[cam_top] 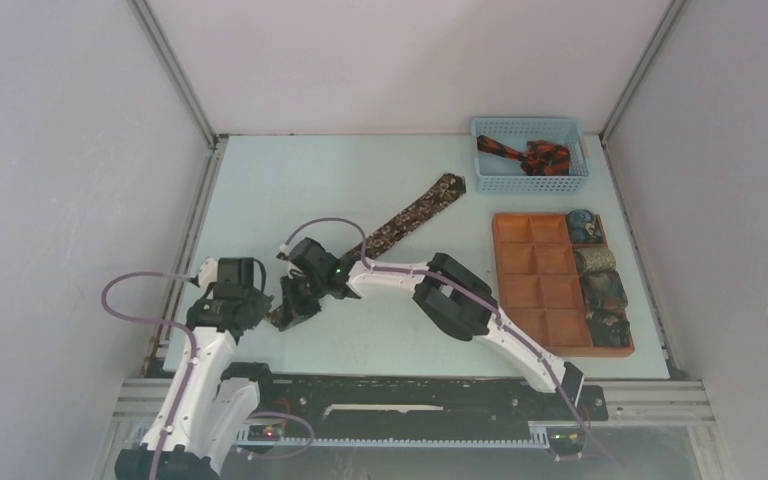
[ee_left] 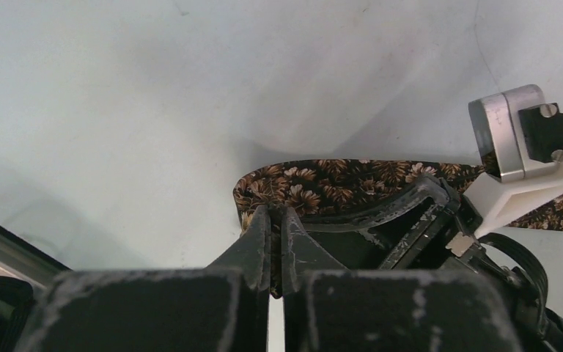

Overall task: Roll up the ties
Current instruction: Roll the tie at the center of the board.

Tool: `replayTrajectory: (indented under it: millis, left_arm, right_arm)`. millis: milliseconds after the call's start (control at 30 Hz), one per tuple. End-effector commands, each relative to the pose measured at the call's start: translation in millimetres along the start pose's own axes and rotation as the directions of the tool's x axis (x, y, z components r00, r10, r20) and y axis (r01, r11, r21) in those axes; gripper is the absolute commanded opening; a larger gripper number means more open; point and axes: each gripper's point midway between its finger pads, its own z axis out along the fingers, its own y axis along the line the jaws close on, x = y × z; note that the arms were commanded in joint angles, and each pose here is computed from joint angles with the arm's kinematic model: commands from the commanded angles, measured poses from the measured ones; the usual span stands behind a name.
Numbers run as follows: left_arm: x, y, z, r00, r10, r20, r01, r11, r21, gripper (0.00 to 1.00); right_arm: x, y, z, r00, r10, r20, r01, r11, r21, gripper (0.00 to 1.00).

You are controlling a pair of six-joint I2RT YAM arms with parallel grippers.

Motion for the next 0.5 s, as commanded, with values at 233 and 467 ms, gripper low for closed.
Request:
replayTrajectory:
  millis: [233,467]
  left_arm:
    - [0.5,2.9,8.0,1.0,0.029,-0.009,-0.029,0.999,-0.039,0.0]
    - [14.0,-11.5,24.8,0.99,0.1,-0.098,-0.101,0.995,-0.003,0.0]
  right_arm:
    - [-25.3,24.0,-23.3,0.998,-0.026,0.055,0.028,0.998,-0.052,0.0]
    - [-41.2,13.8,-78.8,0.991,-0.033,0.131,0.038,0.999,-0.037,0.0]
